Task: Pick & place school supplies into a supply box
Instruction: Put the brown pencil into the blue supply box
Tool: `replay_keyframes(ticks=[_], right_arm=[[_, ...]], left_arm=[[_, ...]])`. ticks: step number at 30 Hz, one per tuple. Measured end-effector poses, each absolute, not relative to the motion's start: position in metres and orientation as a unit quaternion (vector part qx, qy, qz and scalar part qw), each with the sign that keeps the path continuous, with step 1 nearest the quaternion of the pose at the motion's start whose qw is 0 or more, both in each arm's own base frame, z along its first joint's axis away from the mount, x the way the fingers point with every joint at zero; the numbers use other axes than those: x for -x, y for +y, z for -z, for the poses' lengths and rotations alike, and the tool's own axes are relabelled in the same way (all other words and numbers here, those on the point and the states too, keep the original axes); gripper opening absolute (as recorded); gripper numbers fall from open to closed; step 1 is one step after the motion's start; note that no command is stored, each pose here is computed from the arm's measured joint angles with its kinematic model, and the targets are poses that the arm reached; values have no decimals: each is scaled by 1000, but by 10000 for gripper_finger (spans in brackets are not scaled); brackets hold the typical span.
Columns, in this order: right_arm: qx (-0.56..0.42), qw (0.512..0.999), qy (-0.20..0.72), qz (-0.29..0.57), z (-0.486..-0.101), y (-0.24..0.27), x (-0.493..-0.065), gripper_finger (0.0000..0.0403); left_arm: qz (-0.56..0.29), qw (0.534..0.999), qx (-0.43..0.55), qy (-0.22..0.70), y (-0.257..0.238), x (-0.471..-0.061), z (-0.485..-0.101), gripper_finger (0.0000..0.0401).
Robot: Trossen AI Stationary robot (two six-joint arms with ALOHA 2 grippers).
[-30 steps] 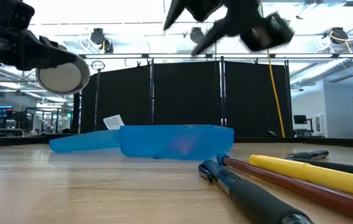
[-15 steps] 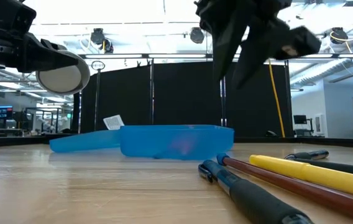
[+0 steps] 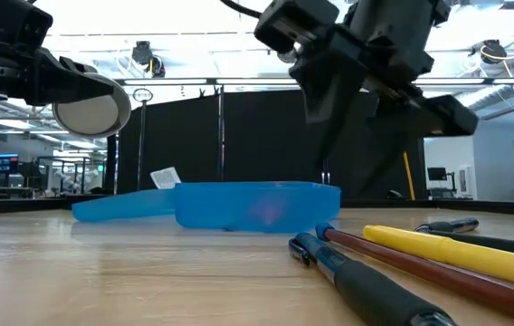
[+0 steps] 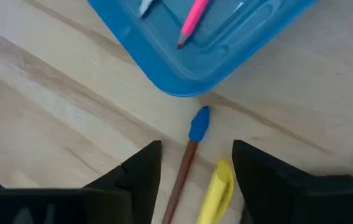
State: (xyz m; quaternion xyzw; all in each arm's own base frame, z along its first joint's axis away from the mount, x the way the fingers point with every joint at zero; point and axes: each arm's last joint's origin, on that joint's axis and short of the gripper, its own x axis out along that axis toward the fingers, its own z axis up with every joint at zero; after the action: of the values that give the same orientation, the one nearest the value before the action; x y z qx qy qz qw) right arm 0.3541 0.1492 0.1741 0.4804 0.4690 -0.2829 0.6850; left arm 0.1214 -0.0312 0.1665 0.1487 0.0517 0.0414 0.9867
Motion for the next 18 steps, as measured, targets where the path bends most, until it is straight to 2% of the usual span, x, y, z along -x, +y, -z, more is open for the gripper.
replay_keyframes(ticks=[8, 18], right_arm=[[-480, 678, 488, 266, -151, 161, -379, 191], [-411, 641, 552, 341, -156, 162, -378, 185]], left_arm=[[-44, 986, -152, 55, -31, -121, -166, 37], [-45, 986, -150, 56, -31, -121, -166, 37]])
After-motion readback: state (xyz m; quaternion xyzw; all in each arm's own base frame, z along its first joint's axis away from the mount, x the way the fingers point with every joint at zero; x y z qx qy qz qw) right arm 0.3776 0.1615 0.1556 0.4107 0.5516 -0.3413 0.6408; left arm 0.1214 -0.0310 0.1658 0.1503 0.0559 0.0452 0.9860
